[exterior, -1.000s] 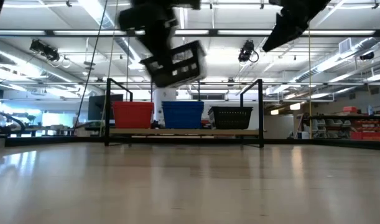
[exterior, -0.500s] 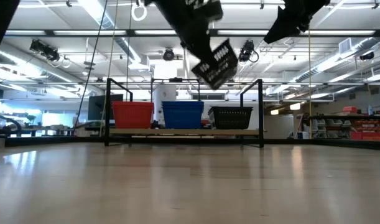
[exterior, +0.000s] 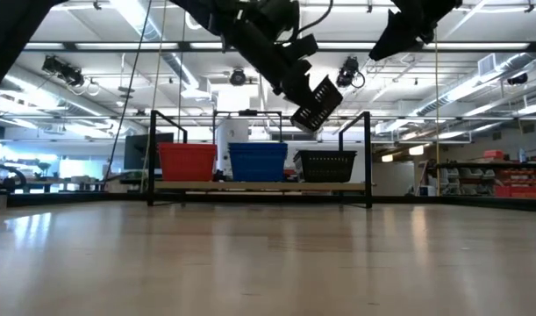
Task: Stack baskets on shelf by color
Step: Stack the black bin on top of the black bin on the shelf
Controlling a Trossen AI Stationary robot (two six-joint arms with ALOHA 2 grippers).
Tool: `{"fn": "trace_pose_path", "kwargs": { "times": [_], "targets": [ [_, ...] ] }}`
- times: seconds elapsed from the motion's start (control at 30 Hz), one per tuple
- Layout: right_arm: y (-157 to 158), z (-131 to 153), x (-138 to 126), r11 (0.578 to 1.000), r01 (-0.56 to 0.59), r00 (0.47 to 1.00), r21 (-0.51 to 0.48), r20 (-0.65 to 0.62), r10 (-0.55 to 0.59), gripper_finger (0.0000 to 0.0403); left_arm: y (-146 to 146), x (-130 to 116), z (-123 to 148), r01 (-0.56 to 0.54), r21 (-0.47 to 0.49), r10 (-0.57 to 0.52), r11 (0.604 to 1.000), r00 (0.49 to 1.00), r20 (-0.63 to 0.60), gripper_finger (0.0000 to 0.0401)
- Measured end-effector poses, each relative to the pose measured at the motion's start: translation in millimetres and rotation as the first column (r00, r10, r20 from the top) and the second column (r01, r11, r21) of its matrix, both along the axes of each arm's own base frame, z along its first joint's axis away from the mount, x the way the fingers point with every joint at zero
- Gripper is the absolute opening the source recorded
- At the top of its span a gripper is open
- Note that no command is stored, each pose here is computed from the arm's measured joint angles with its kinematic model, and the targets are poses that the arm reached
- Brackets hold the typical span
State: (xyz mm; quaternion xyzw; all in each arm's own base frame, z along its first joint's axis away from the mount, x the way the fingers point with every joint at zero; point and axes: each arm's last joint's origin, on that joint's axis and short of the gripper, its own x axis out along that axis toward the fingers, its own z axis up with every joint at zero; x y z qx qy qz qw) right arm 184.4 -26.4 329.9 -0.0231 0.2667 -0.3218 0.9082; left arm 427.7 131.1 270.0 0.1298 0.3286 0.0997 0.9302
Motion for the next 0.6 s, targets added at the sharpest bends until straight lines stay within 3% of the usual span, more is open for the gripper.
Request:
{"fn": "trace_pose_path", "kwargs": {
  "times": [0.23, 0.6],
  "targets": [
    [-1, 2, 0, 0.999, 0.008, 1.000, -0.033, -0.001, -0.008, 0.0119, 18, -1, -14, -0.020, -0.029, 0.019, 0.999, 0.999, -0.032, 0.0008],
    [-1, 3, 1, 0.999, 0.006, 1.000, -0.040, 0.011, -0.006, 0.0119, 19, 2, -30, -0.020, -0.093, 0.013, 0.996, 0.998, -0.066, 0.0010]
  ]
}}
